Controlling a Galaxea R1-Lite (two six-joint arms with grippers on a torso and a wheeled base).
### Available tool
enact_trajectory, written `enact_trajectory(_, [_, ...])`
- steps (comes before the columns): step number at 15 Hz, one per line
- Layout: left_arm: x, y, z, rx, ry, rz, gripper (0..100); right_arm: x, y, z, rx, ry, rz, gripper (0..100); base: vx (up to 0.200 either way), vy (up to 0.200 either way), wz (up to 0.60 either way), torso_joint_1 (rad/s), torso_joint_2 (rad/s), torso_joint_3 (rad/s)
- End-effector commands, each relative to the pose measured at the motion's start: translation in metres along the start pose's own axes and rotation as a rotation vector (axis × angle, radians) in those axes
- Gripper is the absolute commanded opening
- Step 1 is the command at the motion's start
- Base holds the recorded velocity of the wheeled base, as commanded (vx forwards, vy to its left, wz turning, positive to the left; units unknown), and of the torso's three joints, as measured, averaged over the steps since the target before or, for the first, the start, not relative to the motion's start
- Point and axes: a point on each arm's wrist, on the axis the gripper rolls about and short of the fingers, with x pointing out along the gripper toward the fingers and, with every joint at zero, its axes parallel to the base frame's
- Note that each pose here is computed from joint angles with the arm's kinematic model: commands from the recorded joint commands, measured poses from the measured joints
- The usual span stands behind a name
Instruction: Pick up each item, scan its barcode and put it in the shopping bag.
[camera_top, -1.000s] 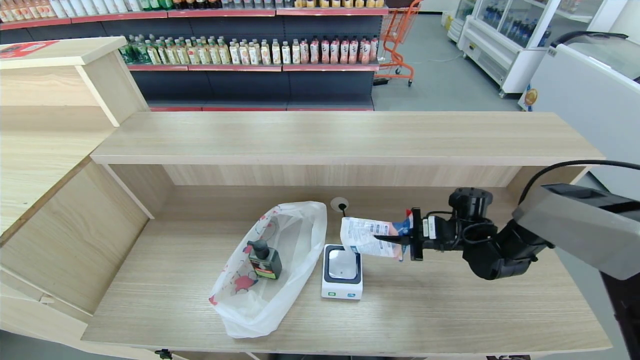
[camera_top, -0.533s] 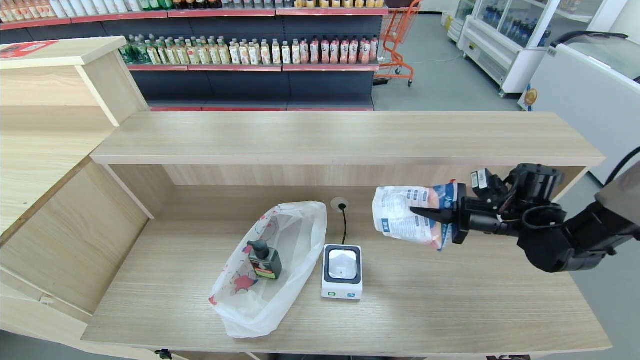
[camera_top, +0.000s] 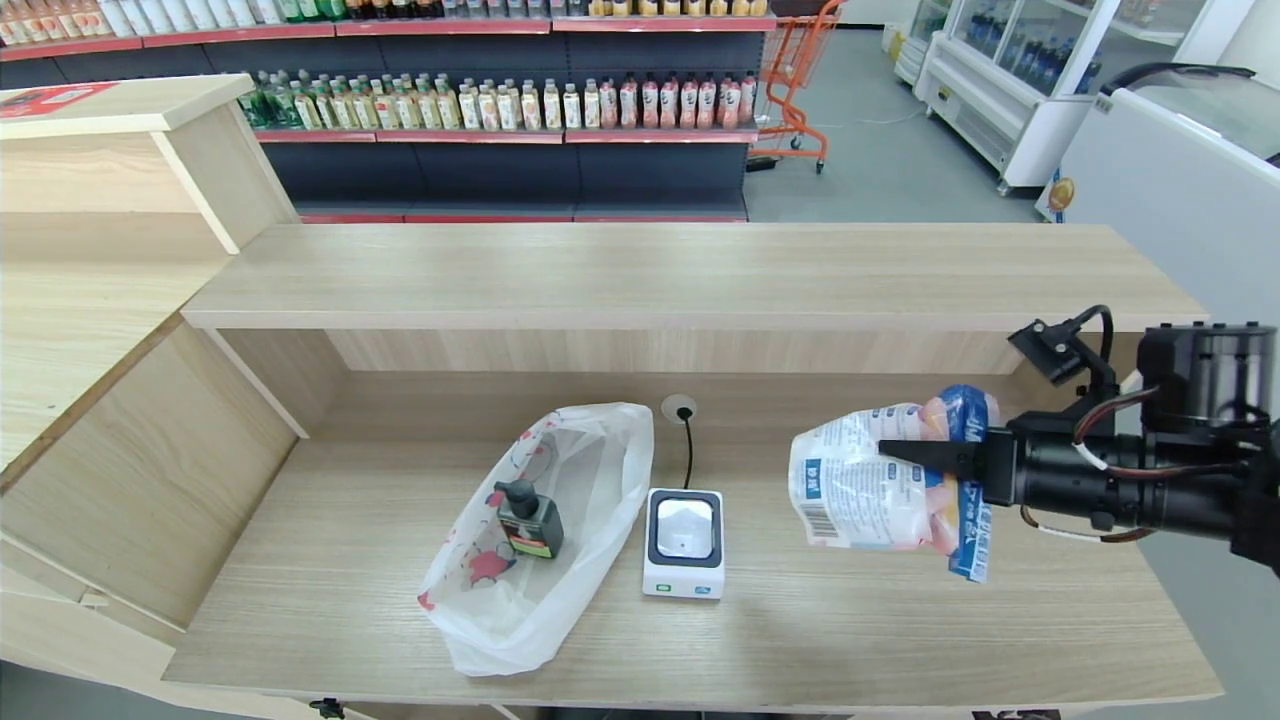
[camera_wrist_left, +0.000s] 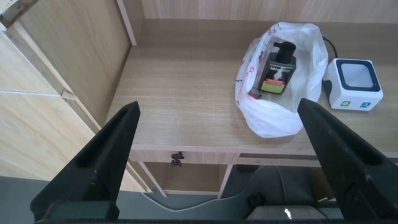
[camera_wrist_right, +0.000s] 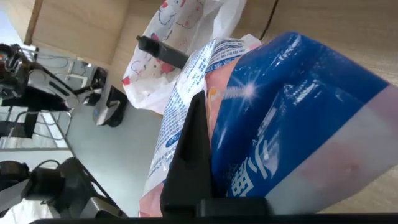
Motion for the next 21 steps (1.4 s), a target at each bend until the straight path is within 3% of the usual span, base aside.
enact_trajectory(1, [0.0, 0.0, 0.0, 0.0, -0.001, 0.0, 100, -0.02, 0.021, 0.007, -0.013, -0.045, -0.017, 0, 0.0, 0.0, 0.0, 0.0, 0.0, 0.0])
enact_trajectory(8, [0.0, 0.0, 0.0, 0.001, -0.001, 0.0, 100, -0.045, 0.031, 0.005, 0.018, -0.031, -0.055, 0, 0.0, 0.0, 0.0, 0.0, 0.0, 0.0])
enact_trajectory(13, [0.0, 0.0, 0.0, 0.003, -0.001, 0.0, 100, -0.049, 0.033, 0.004, 0.029, -0.021, -0.061, 0, -0.2, 0.2, 0.0, 0.004, 0.01, 0.0])
enact_trajectory(16, [0.0, 0.0, 0.0, 0.0, -0.001, 0.0, 100, -0.054, 0.038, 0.004, 0.032, -0.018, -0.062, 0, 0.0, 0.0, 0.0, 0.0, 0.0, 0.0])
enact_trajectory(21, [0.0, 0.0, 0.0, -0.003, -0.001, 0.0, 100, -0.055, 0.038, 0.001, 0.059, 0.016, -0.072, 0, 0.0, 0.2, 0.0, 0.016, 0.0, -0.001])
